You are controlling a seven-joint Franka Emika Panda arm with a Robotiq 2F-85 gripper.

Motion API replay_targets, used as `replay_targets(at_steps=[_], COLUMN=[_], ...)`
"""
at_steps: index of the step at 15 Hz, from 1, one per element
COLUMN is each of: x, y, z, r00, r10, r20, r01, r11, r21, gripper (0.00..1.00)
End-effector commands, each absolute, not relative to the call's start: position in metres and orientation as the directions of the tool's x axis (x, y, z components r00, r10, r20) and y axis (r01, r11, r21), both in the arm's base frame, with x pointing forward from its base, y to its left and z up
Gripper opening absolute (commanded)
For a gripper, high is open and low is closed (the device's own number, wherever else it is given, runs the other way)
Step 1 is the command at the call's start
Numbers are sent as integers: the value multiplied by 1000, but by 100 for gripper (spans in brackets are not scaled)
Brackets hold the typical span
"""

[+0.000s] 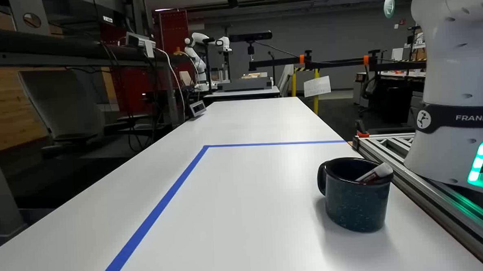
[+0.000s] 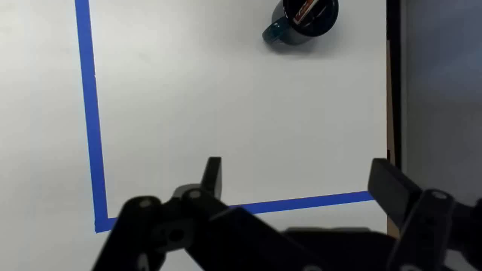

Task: Remove the marker from the cup and put it on the table

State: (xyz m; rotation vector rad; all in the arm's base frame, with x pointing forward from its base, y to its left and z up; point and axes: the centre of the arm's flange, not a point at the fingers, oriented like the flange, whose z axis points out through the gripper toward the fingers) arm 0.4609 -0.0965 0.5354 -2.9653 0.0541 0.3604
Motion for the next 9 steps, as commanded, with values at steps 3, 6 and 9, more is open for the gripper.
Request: replay_targets(at_steps=[3,6,9], x=[461,471,487], y=[-97,-89,-62], z=[536,521,489], r00=[971,961,944], r10=[-17,44,108], r20=[-238,-273,-313], r01=[-54,-5,42], r11=[-988,-984,-976], r21=[-147,-177,-213], gripper=[100,100,100])
